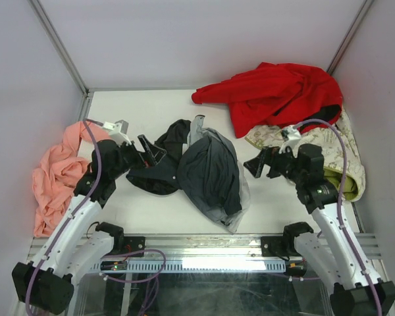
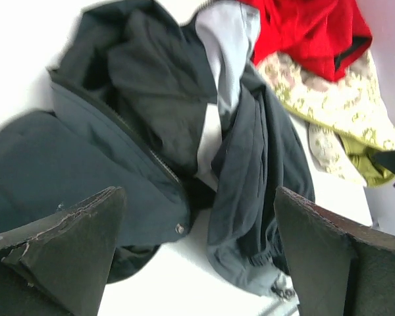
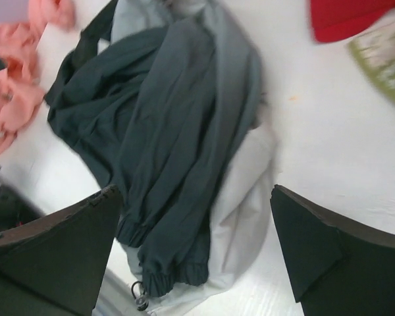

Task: Zip up the jacket

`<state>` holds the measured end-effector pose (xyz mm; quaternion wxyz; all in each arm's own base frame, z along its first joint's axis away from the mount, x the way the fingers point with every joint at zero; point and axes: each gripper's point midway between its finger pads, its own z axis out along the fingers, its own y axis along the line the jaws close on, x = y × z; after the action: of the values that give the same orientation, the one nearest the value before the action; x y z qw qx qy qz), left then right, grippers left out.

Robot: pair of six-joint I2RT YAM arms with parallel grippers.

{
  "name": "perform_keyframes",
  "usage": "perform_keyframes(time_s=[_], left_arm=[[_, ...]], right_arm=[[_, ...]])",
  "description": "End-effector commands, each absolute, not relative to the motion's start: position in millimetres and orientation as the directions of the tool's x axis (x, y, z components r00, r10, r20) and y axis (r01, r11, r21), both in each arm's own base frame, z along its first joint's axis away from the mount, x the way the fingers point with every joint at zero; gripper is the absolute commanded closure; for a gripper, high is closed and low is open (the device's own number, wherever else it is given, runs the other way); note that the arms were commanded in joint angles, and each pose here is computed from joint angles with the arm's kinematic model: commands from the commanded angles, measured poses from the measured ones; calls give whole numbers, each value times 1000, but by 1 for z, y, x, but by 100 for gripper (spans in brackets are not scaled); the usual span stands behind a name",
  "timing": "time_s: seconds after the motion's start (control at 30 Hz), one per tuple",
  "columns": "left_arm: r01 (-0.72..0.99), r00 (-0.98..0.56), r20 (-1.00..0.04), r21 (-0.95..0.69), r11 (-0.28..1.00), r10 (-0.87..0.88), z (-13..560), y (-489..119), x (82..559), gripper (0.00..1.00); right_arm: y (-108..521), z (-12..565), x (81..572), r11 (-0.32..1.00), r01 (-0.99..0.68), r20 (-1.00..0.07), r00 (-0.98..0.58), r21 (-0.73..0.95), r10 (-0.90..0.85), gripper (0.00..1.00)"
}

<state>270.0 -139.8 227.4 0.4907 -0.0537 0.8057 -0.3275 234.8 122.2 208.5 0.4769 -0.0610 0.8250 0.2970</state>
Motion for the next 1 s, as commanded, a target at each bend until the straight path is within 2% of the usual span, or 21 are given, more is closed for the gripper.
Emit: perform_keyframes(time_s=[0.0,0.13,0.3,0.43,0.5,0.6,0.63,0.77,0.8,0.97], left_arm=[[258,-571,-706,-638,725,-419,218,-169,265,1],[244,-595,-700,-625,741,-394,199,-188,265,1],[215,-596,-699,-614,760,-396,183,-193,272,1],[196,-604,-697,-600,776,-386,173,-193,277,1],[186,-617,-689,-597,781,-380,165,-194,279,1],[163,-630,-678,-592,789,-378,154,-193,280,1],[155,-632,-677,-588,794,-378,151,-192,280,1],[133,-622,-681,-579,804,-387,145,-185,278,1],[129,-616,-683,-579,805,-393,145,-184,277,1],[115,-599,-691,-576,809,-406,146,-178,275,1]], right_arm=[[162,197,231,772,-458,-818,-560,441,134,1],[206,175,222,740,-507,-795,-604,441,60,1],[239,148,220,776,-506,-776,-629,377,-34,1],[249,118,223,810,-475,-737,-671,343,-82,1],[244,107,231,851,-432,-724,-683,298,-94,5],[239,111,245,881,-414,-740,-662,230,-118,20],[237,117,249,886,-414,-755,-644,207,-124,30],[218,153,274,923,-373,-827,-546,99,-132,88],[211,162,280,932,-353,-840,-527,78,-129,100],[179,217,318,965,-257,-903,-426,54,-63,100]])
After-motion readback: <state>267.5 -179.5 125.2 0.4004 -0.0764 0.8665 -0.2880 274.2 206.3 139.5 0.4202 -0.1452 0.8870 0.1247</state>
